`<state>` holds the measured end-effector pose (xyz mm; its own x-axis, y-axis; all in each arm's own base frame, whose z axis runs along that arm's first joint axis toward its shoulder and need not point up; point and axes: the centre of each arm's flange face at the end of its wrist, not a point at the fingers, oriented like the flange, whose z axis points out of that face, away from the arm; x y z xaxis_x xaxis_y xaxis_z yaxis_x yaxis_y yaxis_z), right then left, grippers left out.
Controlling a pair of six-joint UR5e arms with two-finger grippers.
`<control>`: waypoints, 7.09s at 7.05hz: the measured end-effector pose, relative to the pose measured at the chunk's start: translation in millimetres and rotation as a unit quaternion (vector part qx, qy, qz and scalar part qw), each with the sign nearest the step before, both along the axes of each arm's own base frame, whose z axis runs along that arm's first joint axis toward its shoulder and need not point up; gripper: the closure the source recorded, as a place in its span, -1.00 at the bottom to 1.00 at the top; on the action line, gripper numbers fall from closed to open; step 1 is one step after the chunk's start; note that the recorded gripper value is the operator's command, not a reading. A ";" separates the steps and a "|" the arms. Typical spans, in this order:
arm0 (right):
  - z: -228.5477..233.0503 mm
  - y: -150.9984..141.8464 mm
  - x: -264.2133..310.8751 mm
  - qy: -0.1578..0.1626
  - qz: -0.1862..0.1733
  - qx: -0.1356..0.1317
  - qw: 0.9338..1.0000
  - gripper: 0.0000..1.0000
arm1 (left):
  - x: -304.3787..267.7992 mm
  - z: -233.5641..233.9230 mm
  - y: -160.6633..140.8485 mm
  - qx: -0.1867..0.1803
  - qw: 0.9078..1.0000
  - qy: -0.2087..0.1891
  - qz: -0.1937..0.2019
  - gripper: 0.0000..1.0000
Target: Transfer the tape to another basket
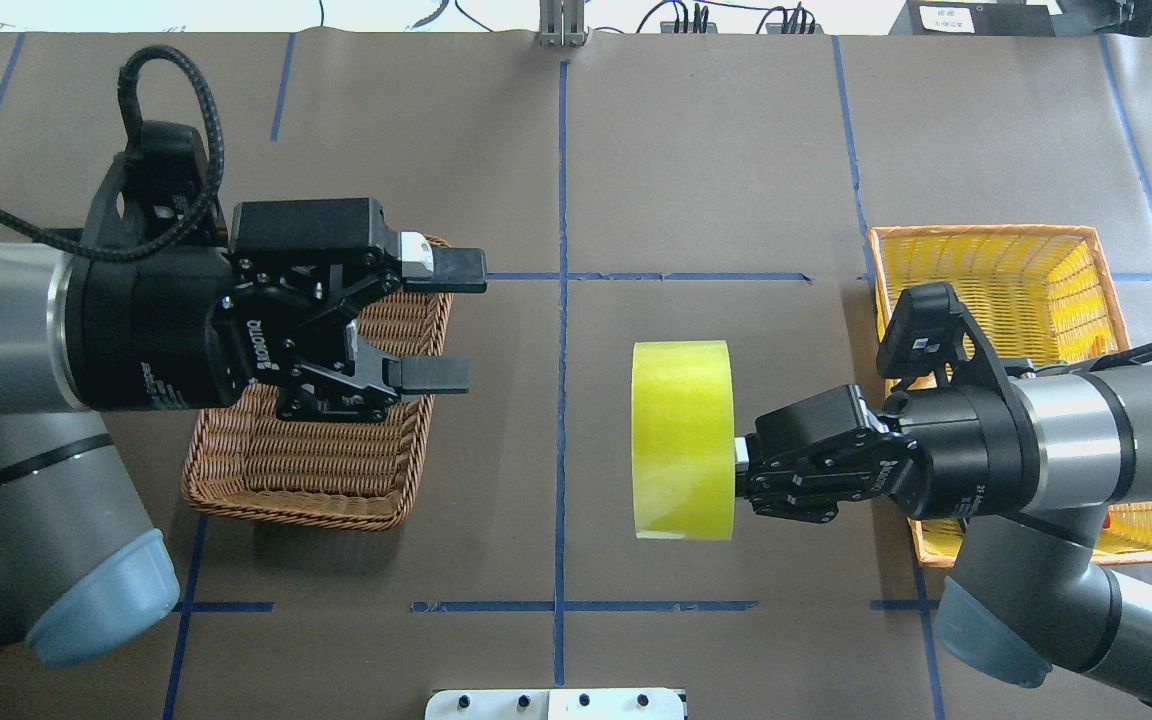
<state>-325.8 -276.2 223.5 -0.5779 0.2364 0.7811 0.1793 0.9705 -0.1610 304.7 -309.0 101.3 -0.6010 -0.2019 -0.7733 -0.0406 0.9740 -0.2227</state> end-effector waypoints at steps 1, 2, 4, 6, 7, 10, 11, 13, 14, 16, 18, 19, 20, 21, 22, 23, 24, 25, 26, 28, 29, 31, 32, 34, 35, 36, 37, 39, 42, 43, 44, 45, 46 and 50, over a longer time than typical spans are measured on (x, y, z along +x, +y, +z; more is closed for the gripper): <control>-5.9 6.1 -8.1 -0.008 -0.006 -0.002 1.000 0.94 | 5.6 -2.6 8.3 -0.002 1.000 0.021 0.003 -1.00; -16.4 10.2 -14.2 -0.018 -0.012 -0.001 1.000 0.93 | 7.5 -4.7 12.8 -0.001 0.999 0.033 0.005 -1.00; -36.5 14.2 -26.5 -0.027 -0.017 -0.005 0.999 0.93 | 8.5 -5.7 17.9 0.003 0.999 0.045 0.010 -1.00; -40.7 14.1 -30.0 -0.027 -0.017 -0.008 0.999 0.93 | 8.3 -7.2 22.2 0.005 0.999 0.050 0.015 -1.00; -41.0 14.4 -30.8 -0.027 -0.017 -0.008 0.999 0.93 | 8.5 -7.7 23.9 0.005 0.999 0.051 0.017 -1.00; -42.2 14.7 -33.3 -0.025 -0.017 -0.010 0.999 0.93 | 12.6 -8.7 30.1 0.005 0.998 0.053 0.026 -0.99; -44.9 13.9 -35.9 -0.021 -0.015 -0.014 1.000 0.92 | 14.2 -8.8 31.9 0.005 0.998 0.053 0.028 -0.98; -54.6 12.9 -40.9 -0.020 -0.013 -0.019 1.000 0.91 | 14.8 -8.8 33.0 0.006 0.998 0.054 0.030 -0.39; -56.3 13.0 -41.7 -0.020 -0.013 -0.019 1.000 0.62 | 15.0 -8.8 33.4 0.006 0.998 0.054 0.030 0.86; -56.7 12.7 -41.8 -0.020 -0.011 -0.018 1.000 -0.99 | 14.9 -9.0 33.8 0.006 0.998 0.055 0.031 1.00; -54.3 12.1 -41.2 -0.019 -0.001 -0.006 1.000 -1.00 | 14.2 -8.5 34.3 0.007 0.998 0.057 0.031 1.00; -51.3 11.9 -40.2 -0.018 0.010 0.007 1.000 -1.00 | 14.0 -8.0 34.4 0.007 0.998 0.057 0.031 1.00; -46.9 12.0 -37.5 -0.017 0.016 0.014 1.000 -1.00 | 13.4 -7.7 34.5 0.007 0.998 0.057 0.031 1.00; -39.3 12.4 -33.1 -0.014 0.019 0.016 1.000 -1.00 | 12.0 -6.9 33.9 0.008 0.998 0.056 0.029 1.00; -20.5 9.6 -23.2 -0.003 0.026 0.013 1.000 -1.00 | 9.7 -3.6 29.1 0.007 0.999 0.050 0.020 1.00; 10.8 -1.0 -5.1 0.025 0.046 0.004 0.999 -1.00 | 9.6 6.1 18.7 0.001 0.999 0.031 0.006 1.00; 42.6 -14.7 16.3 0.061 0.071 0.001 0.996 -1.00 | 15.3 21.8 6.1 -0.009 1.000 -0.005 -0.010 1.00; 76.8 -30.6 39.7 0.111 0.094 -0.001 0.989 -1.00 | 28.6 36.1 -7.6 -0.016 0.997 -0.067 -0.031 1.00; 108.5 -49.4 63.0 0.171 0.110 -0.013 0.979 -1.00 | 45.6 46.0 -19.9 -0.017 0.987 -0.148 -0.053 1.00; 150.1 -85.8 96.2 0.288 0.133 -0.028 0.948 -1.00 | 75.5 70.9 -42.7 -0.001 0.946 -0.314 -0.079 1.00; 165.9 -98.7 103.4 0.336 0.144 -0.026 0.930 -1.00 | 84.1 88.4 -57.1 0.009 0.916 -0.392 -0.085 1.00; 195.2 -114.8 105.5 0.393 0.153 -0.010 0.906 -1.00 | 99.9 135.4 -91.7 0.025 0.850 -0.517 -0.099 1.00; 204.7 -118.2 103.7 0.405 0.154 -0.004 0.901 -1.00 | 117.3 166.6 -109.8 0.020 0.822 -0.560 -0.107 1.00; 209.3 -119.9 102.4 0.410 0.155 0.001 0.899 -1.00 | 142.0 208.1 -132.7 0.019 0.787 -0.607 -0.114 0.90; 208.6 -120.1 102.2 0.410 0.155 0.002 0.899 -1.00 | 146.8 216.6 -136.2 0.027 0.779 -0.616 -0.113 0.90; 207.7 -120.3 101.9 0.409 0.155 0.002 0.899 -1.00 | 149.8 220.6 -136.4 0.031 0.776 -0.621 -0.112 0.90; 207.2 -120.5 101.6 0.409 0.156 0.003 0.899 -1.00 | 149.9 219.3 -135.4 0.031 0.776 -0.621 -0.110 0.90; 206.8 -121.0 101.0 0.408 0.157 0.002 0.899 -1.00 | 150.2 213.4 -133.8 0.022 0.766 -0.634 -0.101 0.90; 206.8 -121.7 99.2 0.408 0.156 0.003 0.899 -1.00 | 159.6 208.7 -128.2 0.018 0.757 -0.649 -0.080 0.90; 207.4 -122.1 97.8 0.409 0.156 0.003 0.899 -1.00 | 163.8 209.4 -122.7 0.020 0.760 -0.646 -0.064 0.90; 208.6 -122.6 95.3 0.410 0.157 0.002 0.898 -1.00 | 166.1 209.3 -118.3 0.021 0.765 -0.642 -0.048 0.89; 209.0 -122.6 92.2 0.411 0.158 0.002 0.898 -1.00 | 167.1 210.5 -116.5 0.021 0.766 -0.641 -0.040 0.83; 208.9 -122.5 90.4 0.411 0.159 0.003 0.898 -1.00 | 168.7 213.6 -116.4 0.020 0.765 -0.643 -0.036 0.49; 209.9 -122.6 89.2 0.412 0.159 0.003 0.897 -1.00 | 167.2 211.0 -117.3 0.024 0.767 -0.640 -0.036 -1.00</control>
<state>-236.6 -398.7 433.4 0.1591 0.1567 0.9748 -0.2854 0.9525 -0.1065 471.9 -426.4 312.3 0.6495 -0.1568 -0.7440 0.2360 0.9718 0.0012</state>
